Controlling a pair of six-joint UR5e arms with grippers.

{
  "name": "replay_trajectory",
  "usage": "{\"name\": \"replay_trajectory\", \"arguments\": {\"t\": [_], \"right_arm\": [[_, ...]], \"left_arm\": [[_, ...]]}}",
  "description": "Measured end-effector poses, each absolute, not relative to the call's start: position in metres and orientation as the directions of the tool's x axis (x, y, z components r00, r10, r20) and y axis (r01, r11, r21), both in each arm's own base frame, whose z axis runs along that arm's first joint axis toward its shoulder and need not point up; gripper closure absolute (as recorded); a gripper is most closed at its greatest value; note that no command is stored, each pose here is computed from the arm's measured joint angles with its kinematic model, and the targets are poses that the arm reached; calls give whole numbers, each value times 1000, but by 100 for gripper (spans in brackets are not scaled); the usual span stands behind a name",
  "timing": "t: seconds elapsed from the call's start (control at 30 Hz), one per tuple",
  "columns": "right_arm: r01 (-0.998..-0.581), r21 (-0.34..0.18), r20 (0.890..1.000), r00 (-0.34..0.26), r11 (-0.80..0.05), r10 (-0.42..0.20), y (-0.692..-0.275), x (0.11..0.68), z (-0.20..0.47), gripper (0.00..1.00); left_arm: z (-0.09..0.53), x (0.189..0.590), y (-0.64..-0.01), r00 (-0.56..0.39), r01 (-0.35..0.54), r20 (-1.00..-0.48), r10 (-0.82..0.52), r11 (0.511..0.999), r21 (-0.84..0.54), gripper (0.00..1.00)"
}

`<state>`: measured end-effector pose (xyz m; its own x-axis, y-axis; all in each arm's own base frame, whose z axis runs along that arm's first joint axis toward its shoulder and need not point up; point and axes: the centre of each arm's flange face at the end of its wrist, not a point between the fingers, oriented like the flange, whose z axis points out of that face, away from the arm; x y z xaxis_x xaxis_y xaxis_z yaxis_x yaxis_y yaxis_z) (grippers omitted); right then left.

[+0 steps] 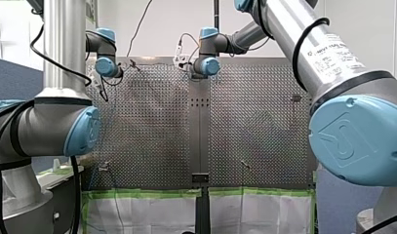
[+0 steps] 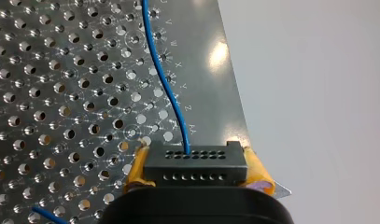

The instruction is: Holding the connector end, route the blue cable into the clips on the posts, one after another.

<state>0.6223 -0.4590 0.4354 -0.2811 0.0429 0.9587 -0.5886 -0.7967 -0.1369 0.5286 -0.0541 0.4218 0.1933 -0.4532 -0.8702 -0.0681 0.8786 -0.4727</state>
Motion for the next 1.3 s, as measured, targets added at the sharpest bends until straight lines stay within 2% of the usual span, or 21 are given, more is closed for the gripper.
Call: {"name": "replay_trajectory", "arguments": {"t": [0.33,0.83,1.3], "right_arm": [[-588,-136,959,-280,-797,44,-459,622,435,100],[-587,-139,959,-282,-797,41,-459,622,436,100],[-587,-142,960,-277,-797,34,-459,622,435,100]], "left_arm": [[414,481,-69,97,-100,-898,-430,893,-439,0],[452,423,-101,45,-54,-894,-446,892,-448,0],[456,420,-115,67,-40,-942,-329,942,-332,0]]}}
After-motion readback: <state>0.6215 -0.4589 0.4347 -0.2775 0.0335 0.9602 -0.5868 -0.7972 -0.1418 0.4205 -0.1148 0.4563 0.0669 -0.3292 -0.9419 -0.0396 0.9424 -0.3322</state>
